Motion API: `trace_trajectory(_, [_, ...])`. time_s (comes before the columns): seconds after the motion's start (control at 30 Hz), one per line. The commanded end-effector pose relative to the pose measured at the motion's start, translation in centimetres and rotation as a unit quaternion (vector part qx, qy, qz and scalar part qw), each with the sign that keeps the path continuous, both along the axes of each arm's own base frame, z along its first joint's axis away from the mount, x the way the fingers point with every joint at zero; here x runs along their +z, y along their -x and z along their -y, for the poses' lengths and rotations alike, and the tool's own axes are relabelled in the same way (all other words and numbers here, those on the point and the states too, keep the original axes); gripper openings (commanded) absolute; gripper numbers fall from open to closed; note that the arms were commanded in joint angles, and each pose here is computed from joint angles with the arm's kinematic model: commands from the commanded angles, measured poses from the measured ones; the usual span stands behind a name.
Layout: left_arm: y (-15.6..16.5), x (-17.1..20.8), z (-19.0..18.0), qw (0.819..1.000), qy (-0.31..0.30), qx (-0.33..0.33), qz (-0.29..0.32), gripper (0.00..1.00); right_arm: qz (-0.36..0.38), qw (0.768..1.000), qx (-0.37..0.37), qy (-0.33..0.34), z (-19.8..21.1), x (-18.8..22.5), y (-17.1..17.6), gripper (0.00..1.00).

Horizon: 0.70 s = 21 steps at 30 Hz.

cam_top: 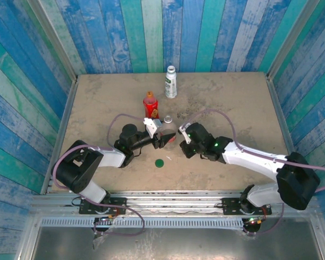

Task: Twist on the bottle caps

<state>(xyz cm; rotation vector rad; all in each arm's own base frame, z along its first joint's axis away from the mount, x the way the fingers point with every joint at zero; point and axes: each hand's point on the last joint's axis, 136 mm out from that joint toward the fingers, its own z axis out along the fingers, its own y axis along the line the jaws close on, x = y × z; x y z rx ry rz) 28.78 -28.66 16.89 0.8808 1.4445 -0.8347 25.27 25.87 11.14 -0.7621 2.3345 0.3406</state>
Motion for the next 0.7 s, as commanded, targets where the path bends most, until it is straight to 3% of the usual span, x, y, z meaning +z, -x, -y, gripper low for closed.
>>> trace_trajectory(0.0, [0.9,-1.2,0.4,0.999,-0.021,-0.019,-0.021,0.7,-0.01,1.0,-0.005,0.021,1.0,1.7,0.6,0.32])
trace_trajectory(0.67, [1.6,-1.9,1.7,0.998,-0.031,-0.054,-0.031,0.69,0.074,0.997,0.023,-0.007,0.9,14.2,-0.2,0.32])
